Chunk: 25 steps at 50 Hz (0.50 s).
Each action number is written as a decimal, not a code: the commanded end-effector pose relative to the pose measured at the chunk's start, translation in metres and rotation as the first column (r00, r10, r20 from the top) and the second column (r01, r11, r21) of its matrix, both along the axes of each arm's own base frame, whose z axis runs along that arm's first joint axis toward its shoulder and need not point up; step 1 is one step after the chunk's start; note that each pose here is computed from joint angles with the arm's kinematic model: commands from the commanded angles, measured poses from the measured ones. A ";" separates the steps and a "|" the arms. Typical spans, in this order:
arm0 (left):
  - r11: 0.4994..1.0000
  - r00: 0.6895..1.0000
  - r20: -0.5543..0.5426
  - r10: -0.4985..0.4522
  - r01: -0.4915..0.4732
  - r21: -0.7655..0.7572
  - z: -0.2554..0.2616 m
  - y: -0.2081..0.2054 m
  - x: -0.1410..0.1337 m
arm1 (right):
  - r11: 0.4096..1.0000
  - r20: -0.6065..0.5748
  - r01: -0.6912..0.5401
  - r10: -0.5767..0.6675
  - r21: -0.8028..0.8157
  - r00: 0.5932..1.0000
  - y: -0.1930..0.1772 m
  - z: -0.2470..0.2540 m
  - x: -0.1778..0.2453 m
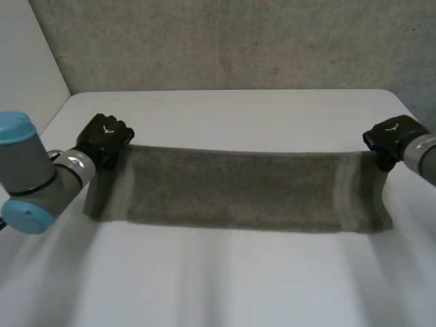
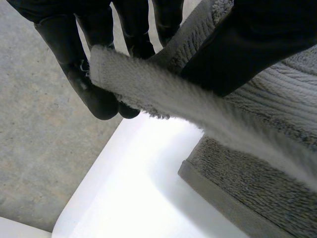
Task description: Fold the towel.
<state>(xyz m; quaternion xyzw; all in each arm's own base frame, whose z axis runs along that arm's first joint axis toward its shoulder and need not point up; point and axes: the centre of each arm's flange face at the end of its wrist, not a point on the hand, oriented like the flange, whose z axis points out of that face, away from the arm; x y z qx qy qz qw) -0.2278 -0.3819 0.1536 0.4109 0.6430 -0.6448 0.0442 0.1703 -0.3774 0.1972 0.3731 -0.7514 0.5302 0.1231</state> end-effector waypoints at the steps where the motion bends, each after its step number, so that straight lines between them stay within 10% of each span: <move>1: 0.999 0.999 0.000 -0.034 0.034 -0.008 -0.017 -0.012 -0.018 | 0.996 -0.026 0.031 -0.033 -0.089 0.999 -0.024 -0.025 0.016; 25: 0.987 0.992 0.020 0.121 -0.118 -0.109 0.007 -0.010 -0.014 | 0.946 0.134 0.068 -0.027 -0.316 0.991 0.002 0.042 0.022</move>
